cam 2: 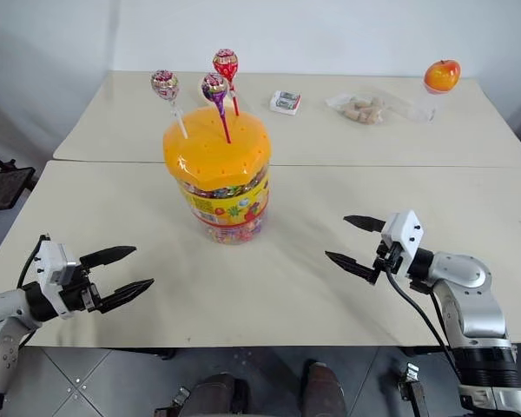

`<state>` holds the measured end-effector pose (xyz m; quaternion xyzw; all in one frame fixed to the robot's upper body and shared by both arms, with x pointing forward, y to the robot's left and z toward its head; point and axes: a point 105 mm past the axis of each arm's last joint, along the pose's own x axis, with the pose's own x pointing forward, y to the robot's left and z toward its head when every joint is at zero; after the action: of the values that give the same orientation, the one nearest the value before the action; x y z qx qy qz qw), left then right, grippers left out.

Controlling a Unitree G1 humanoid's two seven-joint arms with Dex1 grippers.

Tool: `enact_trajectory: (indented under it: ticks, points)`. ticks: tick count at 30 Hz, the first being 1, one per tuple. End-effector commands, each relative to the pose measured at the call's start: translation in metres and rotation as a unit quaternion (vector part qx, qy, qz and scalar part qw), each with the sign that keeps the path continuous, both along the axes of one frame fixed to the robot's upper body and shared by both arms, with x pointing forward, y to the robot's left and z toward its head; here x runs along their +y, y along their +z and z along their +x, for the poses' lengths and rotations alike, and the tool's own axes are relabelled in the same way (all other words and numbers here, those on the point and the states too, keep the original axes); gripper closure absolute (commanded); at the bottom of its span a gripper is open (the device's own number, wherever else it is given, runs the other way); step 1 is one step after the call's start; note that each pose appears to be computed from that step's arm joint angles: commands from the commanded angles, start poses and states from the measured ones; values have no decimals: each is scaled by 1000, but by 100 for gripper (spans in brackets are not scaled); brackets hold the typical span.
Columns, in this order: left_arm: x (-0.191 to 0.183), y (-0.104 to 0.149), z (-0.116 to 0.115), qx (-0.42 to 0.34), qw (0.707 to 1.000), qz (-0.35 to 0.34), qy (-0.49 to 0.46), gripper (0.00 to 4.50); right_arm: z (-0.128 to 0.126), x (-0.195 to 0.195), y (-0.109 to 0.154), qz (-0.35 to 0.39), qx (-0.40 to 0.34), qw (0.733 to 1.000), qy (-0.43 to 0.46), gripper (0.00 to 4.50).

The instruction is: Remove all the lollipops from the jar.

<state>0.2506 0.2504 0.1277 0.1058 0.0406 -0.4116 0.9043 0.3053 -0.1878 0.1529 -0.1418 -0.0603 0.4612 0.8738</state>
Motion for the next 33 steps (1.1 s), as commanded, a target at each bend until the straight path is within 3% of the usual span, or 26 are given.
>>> enact_trajectory:
  ticks: [1,4,8,11,15,19,26,29,33]
  points:
    - [7,-1,-4,-9,999,38,-3,0,2,-5,15,3,-38,999,-6,1]
    - [8,8,-4,-4,1000,-6,3,0,1,-8,20,17,-39,999,-7,1]
    - [14,84,11,-50,975,-216,-4,0,-22,-18,68,128,-77,989,8,1]
    - [15,124,17,-86,961,-262,-28,0,-40,-21,102,218,-107,970,11,1]
    - [-6,155,21,-104,954,-262,-102,0,-73,-8,144,296,-120,946,47,1]
    - [-54,176,47,-103,948,-230,-192,0,-101,19,124,218,-117,963,106,1]
    - [-93,179,65,-100,941,-166,-279,0,-96,21,111,204,-125,964,117,1]
    - [-96,179,71,-105,941,-161,-280,59,-95,22,112,207,-130,962,117,0]
    - [-101,183,76,-113,937,-170,-282,175,-96,21,112,212,-134,961,118,0]
